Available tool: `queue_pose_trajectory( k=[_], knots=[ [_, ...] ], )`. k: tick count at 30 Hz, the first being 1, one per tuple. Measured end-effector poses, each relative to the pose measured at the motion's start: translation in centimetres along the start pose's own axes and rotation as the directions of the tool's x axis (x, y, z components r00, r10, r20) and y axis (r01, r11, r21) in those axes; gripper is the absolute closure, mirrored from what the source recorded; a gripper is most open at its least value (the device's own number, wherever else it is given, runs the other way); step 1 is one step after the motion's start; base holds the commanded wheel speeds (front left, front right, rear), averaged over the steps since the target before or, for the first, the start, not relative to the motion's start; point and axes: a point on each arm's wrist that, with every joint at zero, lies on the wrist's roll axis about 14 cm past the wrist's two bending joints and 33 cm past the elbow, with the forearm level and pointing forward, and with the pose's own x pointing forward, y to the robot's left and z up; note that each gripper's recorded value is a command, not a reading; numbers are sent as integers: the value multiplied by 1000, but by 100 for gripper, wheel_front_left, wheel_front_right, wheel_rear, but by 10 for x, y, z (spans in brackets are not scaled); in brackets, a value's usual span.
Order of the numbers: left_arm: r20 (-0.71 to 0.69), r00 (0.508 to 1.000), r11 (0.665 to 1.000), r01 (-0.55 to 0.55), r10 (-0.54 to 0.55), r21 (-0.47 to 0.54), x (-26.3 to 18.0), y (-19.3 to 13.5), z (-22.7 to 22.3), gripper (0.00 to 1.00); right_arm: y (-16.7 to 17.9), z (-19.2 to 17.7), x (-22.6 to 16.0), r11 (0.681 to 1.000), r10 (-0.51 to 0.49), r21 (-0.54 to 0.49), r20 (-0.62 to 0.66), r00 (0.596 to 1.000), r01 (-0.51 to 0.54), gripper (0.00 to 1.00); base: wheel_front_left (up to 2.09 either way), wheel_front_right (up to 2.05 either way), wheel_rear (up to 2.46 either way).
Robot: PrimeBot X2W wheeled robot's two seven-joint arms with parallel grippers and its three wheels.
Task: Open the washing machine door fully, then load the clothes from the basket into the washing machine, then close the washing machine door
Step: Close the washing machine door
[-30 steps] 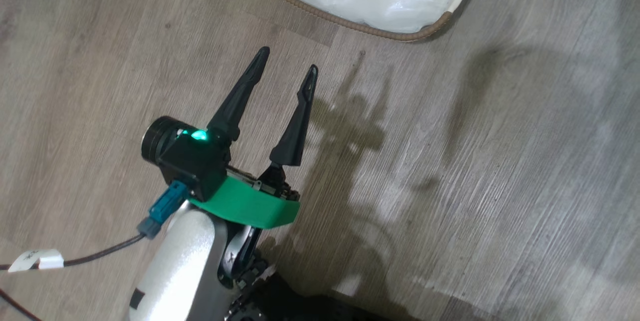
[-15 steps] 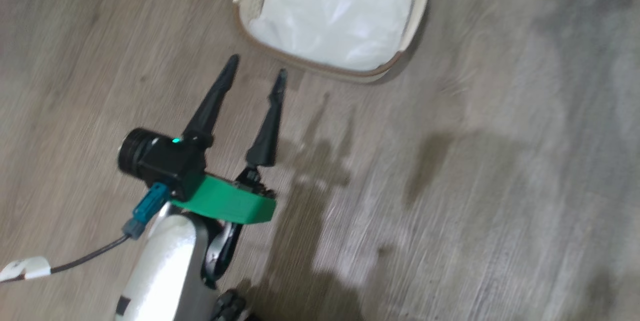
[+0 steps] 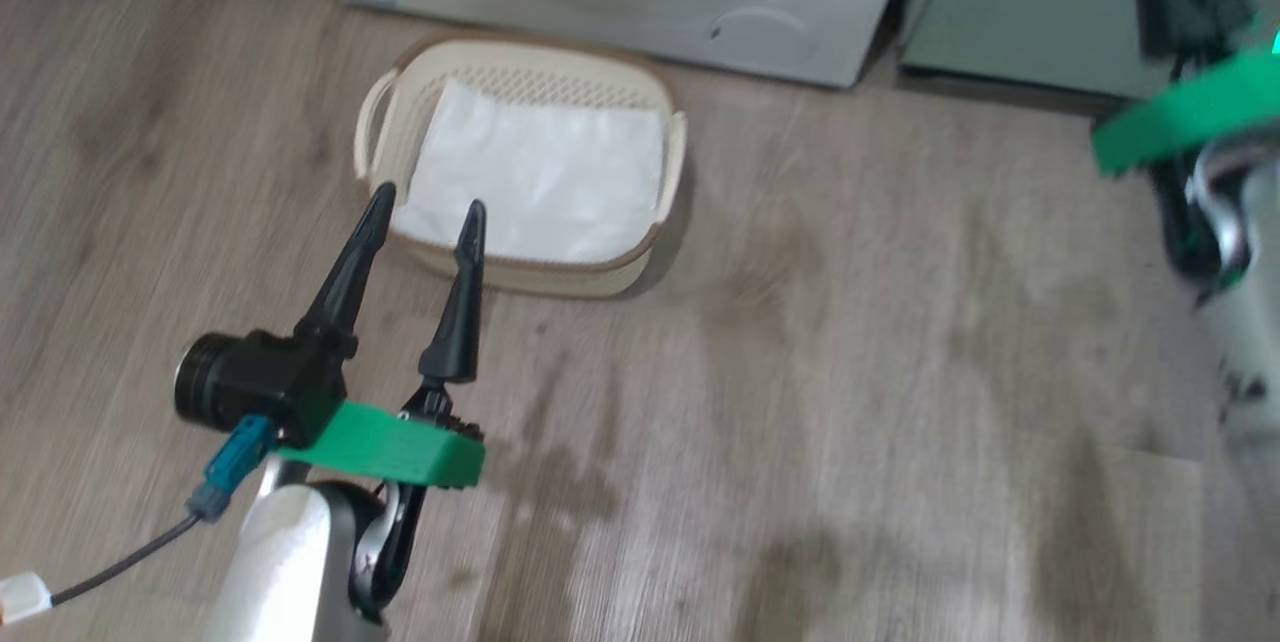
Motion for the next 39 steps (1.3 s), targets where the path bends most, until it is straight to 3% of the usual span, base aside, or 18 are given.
queue_pose_trajectory(
  k=[7,10,15,26,27,29,39],
  knots=[
    [20,999,999,35,-35,-38,-10,-17,10,0,-8,10,-94,986,-160,43,30,987,158,100,0,0,0],
    [1,999,998,37,-37,-43,-14,-19,4,0,-10,11,-115,972,-221,89,37,975,217,100,0,0,0],
    [-31,999,996,6,-9,-86,-24,-18,-4,0,-5,6,-157,959,-278,55,14,960,277,100,0,0,0],
    [-21,999,996,-28,27,-81,-30,-14,1,0,2,-5,-195,949,-311,48,-41,950,313,100,0,0,0],
    [-17,999,997,-32,31,-75,-31,-14,2,0,2,-5,-196,948,-314,47,-42,948,316,77,0,0,0],
    [-13,999,997,-42,41,-71,-33,-11,4,0,1,-5,-199,946,-318,44,-44,947,320,0,0,0,0],
    [-15,999,999,-46,46,-28,-36,-9,4,0,3,-6,-200,946,-318,54,-49,947,320,0,0,0,0]
  ],
)
